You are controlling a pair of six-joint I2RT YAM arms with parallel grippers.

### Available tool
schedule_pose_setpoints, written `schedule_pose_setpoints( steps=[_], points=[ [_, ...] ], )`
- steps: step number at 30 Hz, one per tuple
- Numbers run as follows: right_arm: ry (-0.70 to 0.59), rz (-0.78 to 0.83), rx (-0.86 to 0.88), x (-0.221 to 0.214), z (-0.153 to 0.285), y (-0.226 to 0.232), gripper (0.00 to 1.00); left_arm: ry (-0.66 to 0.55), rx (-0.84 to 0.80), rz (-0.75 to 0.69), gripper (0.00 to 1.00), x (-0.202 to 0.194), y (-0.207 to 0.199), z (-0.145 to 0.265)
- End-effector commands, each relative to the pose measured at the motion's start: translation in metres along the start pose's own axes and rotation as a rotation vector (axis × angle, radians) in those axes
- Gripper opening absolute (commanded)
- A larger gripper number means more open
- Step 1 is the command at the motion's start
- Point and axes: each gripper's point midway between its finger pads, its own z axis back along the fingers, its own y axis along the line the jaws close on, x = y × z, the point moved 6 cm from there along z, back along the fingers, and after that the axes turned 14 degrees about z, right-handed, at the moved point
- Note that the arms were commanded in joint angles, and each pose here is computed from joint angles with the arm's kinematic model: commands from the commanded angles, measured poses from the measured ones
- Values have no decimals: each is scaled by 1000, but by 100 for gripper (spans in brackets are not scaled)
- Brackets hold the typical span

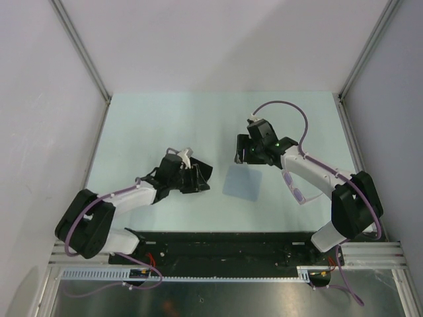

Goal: Organize the sunglasses

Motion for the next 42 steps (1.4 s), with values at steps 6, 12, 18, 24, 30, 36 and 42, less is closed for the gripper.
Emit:
schedule_pose_setpoints(
  steps=[6, 12, 18, 24, 30, 36, 42],
  points=[
    [-21, -27, -53, 3, 9, -12, 66, -32, -74, 16, 44, 6, -19, -6],
    [-26, -32, -54, 4, 11, -14, 66, -162, -156, -42, 50, 19, -40, 25],
    [-7, -30, -58, 1, 6, -16, 66, -176, -149, -126, 55, 37, -53, 14],
    [10, -32, -59, -3, 3, -17, 65, -165, -51, -170, 55, 57, -49, -20],
    [9, -38, -68, -7, 6, -19, 65, -165, 52, -224, 54, 62, -42, -30],
    [1, -50, -74, -7, 7, -23, 65, -105, 135, -270, 45, 43, -31, -38],
    [1, -57, -71, -8, 7, -24, 65, -81, 180, -273, 40, 34, -23, -40]
  ],
)
